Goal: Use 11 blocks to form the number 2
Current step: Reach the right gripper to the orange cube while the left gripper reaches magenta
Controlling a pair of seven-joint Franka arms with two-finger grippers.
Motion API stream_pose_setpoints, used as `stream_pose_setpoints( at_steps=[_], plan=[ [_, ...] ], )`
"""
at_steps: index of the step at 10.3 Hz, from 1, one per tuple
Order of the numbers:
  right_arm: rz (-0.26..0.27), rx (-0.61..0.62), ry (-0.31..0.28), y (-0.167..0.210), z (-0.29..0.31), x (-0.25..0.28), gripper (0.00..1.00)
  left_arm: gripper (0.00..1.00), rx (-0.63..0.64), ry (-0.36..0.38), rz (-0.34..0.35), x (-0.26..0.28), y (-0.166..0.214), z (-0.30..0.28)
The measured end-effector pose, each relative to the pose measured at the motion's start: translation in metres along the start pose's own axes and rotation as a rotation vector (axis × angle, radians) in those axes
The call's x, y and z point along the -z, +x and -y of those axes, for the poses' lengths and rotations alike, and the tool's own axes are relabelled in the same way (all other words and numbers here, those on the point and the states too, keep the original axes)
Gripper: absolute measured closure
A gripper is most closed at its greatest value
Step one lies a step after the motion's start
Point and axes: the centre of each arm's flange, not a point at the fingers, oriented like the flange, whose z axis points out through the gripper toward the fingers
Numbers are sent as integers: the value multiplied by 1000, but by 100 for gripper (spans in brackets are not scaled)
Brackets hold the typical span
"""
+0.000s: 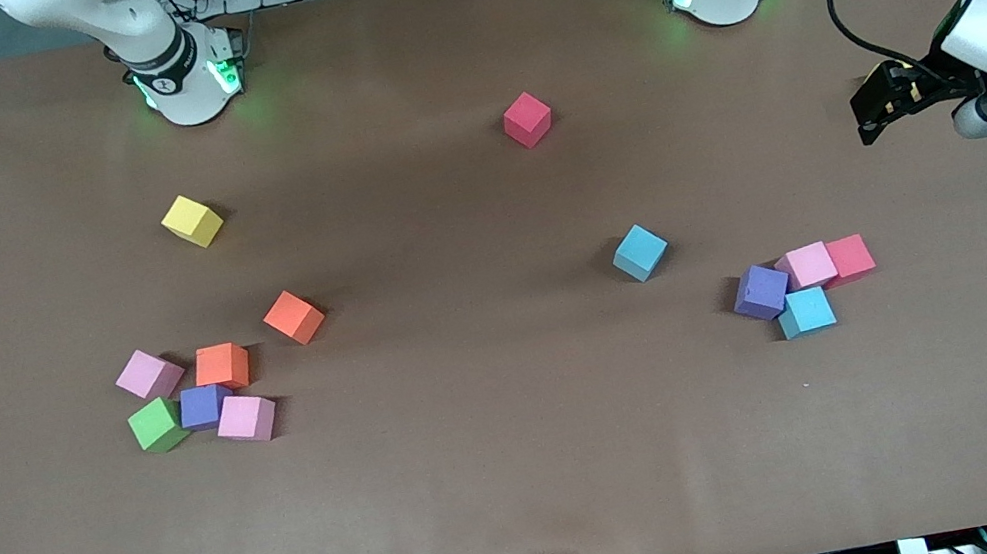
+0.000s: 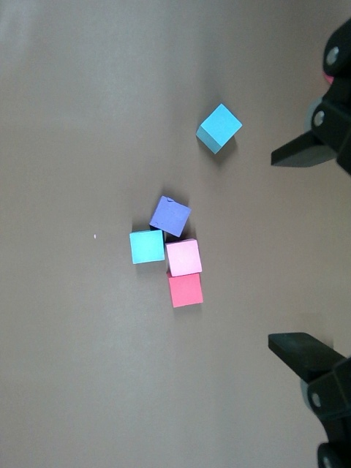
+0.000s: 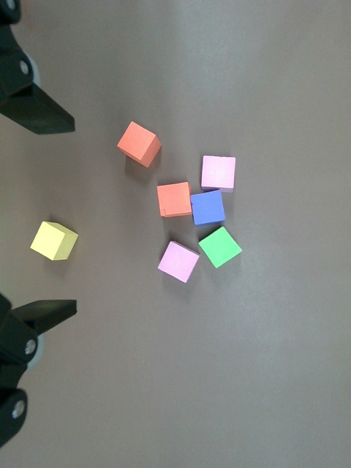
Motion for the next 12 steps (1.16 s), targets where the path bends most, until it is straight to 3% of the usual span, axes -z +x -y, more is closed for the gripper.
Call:
stream_pose_setpoints(
  at_steps=[4, 6, 8, 10, 12],
  plan=[
    [3, 9, 13, 2, 2, -3, 0, 0, -10, 2, 34, -11, -1, -8],
    [-5, 6, 14, 4, 9, -5, 0, 0, -66, -18, 95, -40, -8, -51],
    [18, -3, 7, 8, 35, -22, 0, 0, -100, -36, 142, -84, -28, -120],
    [21, 16, -6, 23, 62, -71, 0, 0, -37, -14, 180, -135, -70, -197],
    [20, 18, -21, 36, 64, -156, 0, 0, 74, 6, 182, -186, -121, -255]
  ],
)
